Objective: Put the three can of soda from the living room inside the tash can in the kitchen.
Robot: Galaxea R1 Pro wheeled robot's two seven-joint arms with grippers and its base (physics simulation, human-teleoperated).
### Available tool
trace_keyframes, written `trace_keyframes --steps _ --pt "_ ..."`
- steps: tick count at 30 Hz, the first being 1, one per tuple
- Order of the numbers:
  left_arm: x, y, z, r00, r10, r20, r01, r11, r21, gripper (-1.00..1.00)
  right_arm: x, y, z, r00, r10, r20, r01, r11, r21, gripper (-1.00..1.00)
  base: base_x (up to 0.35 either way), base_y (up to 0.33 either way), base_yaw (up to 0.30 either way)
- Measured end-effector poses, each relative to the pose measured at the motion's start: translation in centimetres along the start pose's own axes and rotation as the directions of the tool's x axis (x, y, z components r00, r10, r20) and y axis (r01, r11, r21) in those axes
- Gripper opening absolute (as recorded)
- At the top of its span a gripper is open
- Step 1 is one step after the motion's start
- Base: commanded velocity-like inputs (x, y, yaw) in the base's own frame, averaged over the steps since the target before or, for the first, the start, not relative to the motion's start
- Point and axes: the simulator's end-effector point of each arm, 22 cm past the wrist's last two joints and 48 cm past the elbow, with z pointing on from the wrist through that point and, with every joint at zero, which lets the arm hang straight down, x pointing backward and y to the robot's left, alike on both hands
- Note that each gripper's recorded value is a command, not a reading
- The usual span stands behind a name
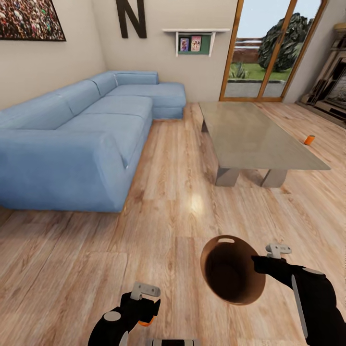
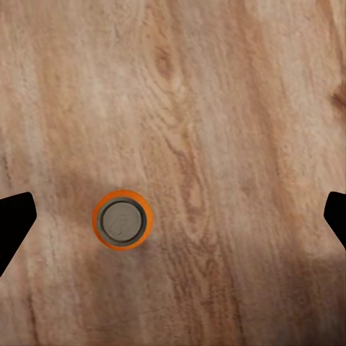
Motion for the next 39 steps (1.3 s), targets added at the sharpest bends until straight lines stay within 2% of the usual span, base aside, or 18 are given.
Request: trace_keyframes --steps 15,19,23,26,29,31,32,36,39 --pt "0.7 0.1 0.5 1.0 -0.007 -0.02 0.007 1.0 0.006 1.0 0.9 -0.3 0.7 1.0 -0.003 -0.022 0.003 1.0 0.007 -1.0 0.0 0.0 -0.093" --pt "0.8 3.5 0.6 0.998 -0.059 -0.02 0.059 0.998 -0.005 1.0 1.1 -0.4 0.9 1.0 -0.003 -0.028 0.003 1.0 0.009 -1.0 0.0 0.0 -0.075" --pt "-0.6 7.2 0.4 0.992 -0.129 0.008 0.129 0.99 0.063 1.0 1.4 -0.4 1.1 0.999 -0.002 -0.034 0.002 1.0 0.009 -1.0 0.0 0.0 -0.071" --pt "-0.7 10.3 -0.4 0.988 -0.154 0.021 0.151 0.983 0.107 1.0 1.6 -0.4 1.2 0.999 -0.002 -0.04 0.002 1.0 0.01 -1.0 0.0 0.0 -0.066" --pt "-0.9 11.4 -0.7 0.987 -0.153 0.037 0.148 0.982 0.114 1.0 1.8 -0.4 1.4 0.999 0.0 -0.044 0.0 1.0 0.008 -1.0 0.0 0.0 -0.064" --pt "-1.4 12.0 -0.7 0.987 -0.144 0.066 0.137 0.984 0.111 1.0 1.9 -0.4 1.5 0.999 0.0 -0.047 0.001 1.0 0.009 -1.0 0.0 0.0 -0.063" --pt "-1.6 13.2 -0.9 0.985 -0.148 0.084 0.14 0.986 0.094 1.0 1.9 -0.4 1.5 0.999 0.0 -0.049 0.001 1.0 0.009 -1.0 0.0 0.0 -0.063" --pt "-1.2 17.8 -1.8 0.976 -0.189 0.111 0.187 0.982 0.023 1.0 2.2 -0.5 1.7 0.998 0.0 -0.055 0.001 1.0 0.011 -1.0 0.0 0.0 -0.047" --pt "-0.9 18.8 -1.8 0.973 -0.203 0.114 0.203 0.979 0.007 1.0 2.4 -0.4 1.8 0.998 0.001 -0.059 -0.001 1.0 0.008 -1.0 0.0 0.0 -0.008"
